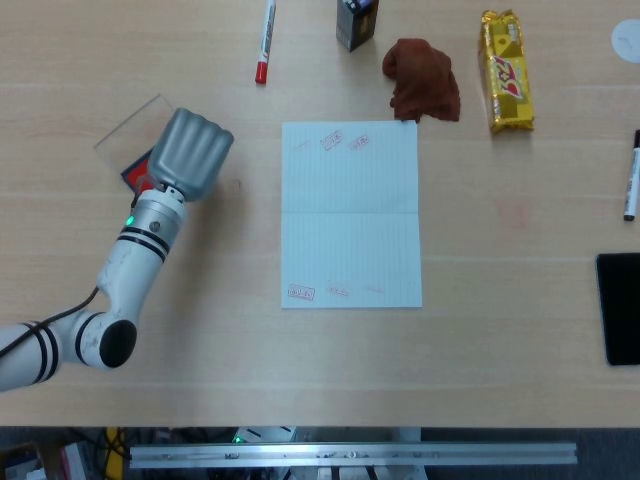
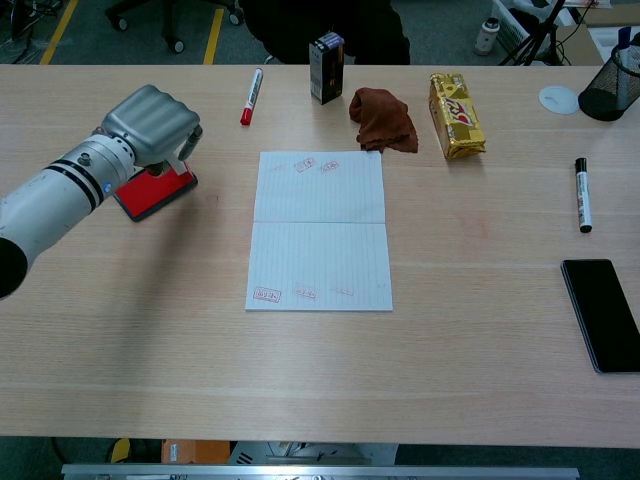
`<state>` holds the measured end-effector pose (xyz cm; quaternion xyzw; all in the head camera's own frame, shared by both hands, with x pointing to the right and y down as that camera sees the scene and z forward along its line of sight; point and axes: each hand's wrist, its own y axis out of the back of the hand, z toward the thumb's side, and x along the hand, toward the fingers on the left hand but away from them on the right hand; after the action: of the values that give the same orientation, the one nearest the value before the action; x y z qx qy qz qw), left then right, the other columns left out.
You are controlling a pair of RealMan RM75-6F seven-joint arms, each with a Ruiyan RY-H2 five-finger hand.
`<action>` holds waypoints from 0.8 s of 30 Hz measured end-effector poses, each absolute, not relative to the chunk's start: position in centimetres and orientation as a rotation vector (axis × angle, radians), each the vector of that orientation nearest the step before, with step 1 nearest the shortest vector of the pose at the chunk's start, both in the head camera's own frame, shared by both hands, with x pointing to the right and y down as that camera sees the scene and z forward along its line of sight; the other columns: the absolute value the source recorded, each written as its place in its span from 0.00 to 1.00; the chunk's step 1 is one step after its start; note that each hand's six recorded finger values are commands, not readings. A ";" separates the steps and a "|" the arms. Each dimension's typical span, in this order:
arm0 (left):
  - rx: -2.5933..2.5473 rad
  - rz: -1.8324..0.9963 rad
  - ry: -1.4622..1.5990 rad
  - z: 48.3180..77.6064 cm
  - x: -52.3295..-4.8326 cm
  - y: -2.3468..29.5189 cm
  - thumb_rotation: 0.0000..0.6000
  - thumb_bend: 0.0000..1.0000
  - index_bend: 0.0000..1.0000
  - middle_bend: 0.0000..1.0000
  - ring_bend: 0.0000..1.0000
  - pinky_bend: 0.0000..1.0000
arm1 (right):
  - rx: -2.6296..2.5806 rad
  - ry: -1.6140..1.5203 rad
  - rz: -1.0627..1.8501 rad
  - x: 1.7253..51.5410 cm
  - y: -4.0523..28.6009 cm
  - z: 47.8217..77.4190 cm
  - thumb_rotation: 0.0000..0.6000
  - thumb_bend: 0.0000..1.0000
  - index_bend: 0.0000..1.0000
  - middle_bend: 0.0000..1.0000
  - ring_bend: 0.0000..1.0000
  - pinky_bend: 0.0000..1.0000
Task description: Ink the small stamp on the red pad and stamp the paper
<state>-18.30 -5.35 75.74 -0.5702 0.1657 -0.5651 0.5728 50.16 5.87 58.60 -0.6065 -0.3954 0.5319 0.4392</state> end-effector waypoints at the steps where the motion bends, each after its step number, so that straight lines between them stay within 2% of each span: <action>1: -1.343 -1.301 0.391 75.3 -17.8 -5.0 1.00 0.28 0.58 1.00 1.00 1.00 | -1.508 -0.983 1.321 50.2 5.9 58.6 1.00 0.19 0.07 0.18 0.09 0.16; 13: -1.398 -0.996 0.339 71.5 -11.2 1.4 1.00 0.28 0.58 1.00 1.00 1.00 | -1.507 -0.988 1.326 50.7 6.2 58.5 1.00 0.19 0.07 0.18 0.09 0.16; 19: -1.423 -0.887 0.303 71.3 -8.4 4.5 1.00 0.28 0.58 1.00 1.00 1.00 | -1.502 -0.991 1.333 50.9 6.3 58.4 1.00 0.19 0.07 0.18 0.09 0.16; 24: -1.420 -0.848 0.278 71.9 -7.3 5.8 1.00 0.28 0.58 1.00 1.00 1.00 | -1.500 -0.993 1.342 51.0 6.4 58.4 1.00 0.19 0.07 0.18 0.09 0.16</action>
<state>-7.33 5.79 71.92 -0.6296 0.1231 -0.3759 0.6687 51.04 6.44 58.44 -0.6022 -0.3986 0.5388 0.4339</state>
